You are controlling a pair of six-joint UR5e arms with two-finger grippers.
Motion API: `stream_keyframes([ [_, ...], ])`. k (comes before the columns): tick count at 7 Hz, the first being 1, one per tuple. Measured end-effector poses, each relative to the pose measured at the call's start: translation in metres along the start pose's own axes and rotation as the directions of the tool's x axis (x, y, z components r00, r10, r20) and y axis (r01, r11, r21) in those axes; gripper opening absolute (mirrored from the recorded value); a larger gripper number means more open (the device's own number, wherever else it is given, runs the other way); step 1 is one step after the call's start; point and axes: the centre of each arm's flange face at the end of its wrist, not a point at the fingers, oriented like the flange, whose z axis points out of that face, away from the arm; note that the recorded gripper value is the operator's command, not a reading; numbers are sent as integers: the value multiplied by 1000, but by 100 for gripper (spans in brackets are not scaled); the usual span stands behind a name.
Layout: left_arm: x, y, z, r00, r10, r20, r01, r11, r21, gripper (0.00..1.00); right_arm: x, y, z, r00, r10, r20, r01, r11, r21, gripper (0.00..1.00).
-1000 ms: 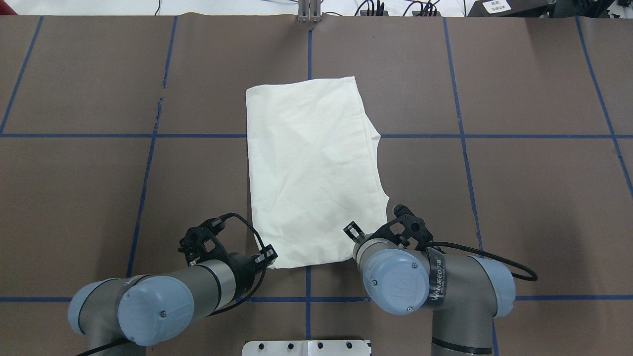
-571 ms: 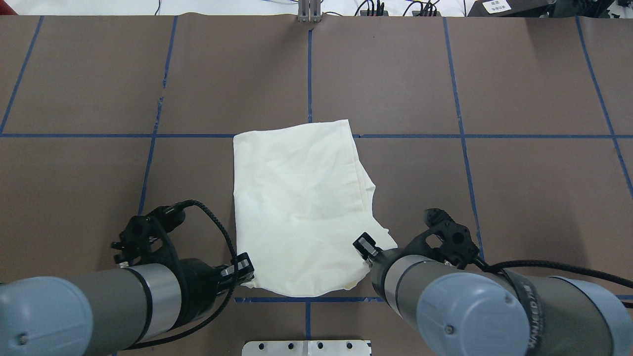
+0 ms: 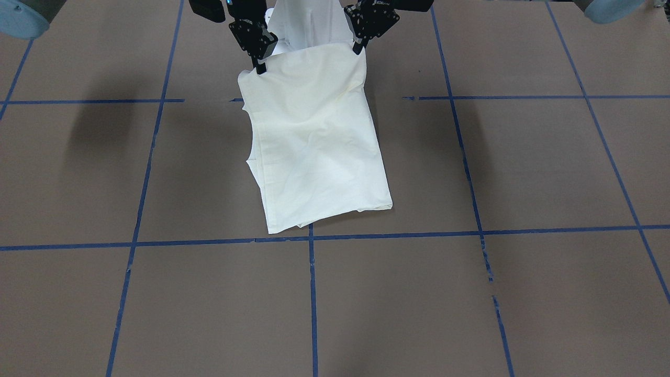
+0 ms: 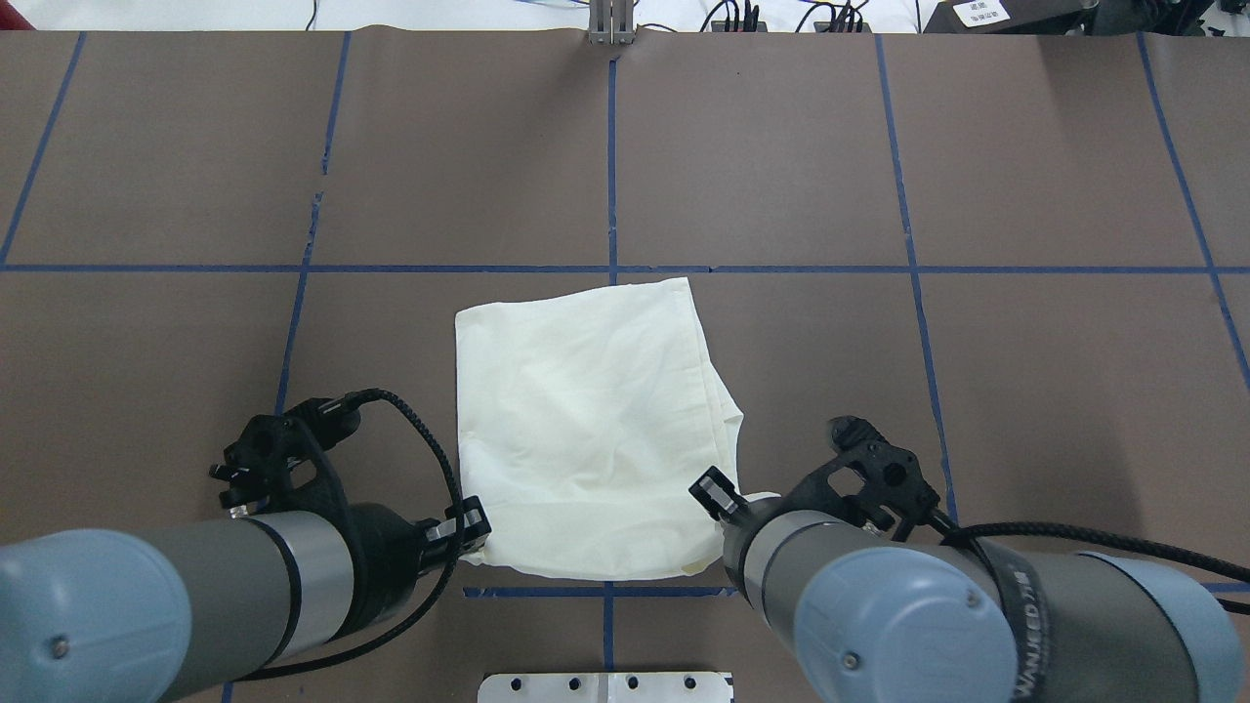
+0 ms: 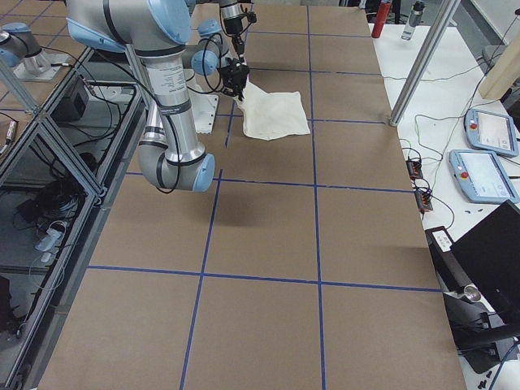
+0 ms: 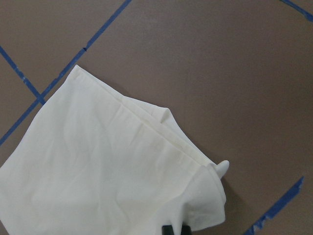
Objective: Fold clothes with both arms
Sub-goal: 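Lift the near edge with both grippers and fold it toward the far edge, then release the fold and press both grippers onto the folded shirt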
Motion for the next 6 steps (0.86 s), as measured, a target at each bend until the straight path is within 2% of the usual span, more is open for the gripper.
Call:
stream_keyframes([
  [3, 16, -71, 51, 994, 78, 79, -88, 987, 135, 0, -54, -37, 70, 998, -11, 55, 7, 997, 76, 0],
  [6, 25, -119, 104, 988, 105, 118, -127, 972, 197, 0, -99, -52, 133, 998, -19, 64, 10, 992, 128, 0],
])
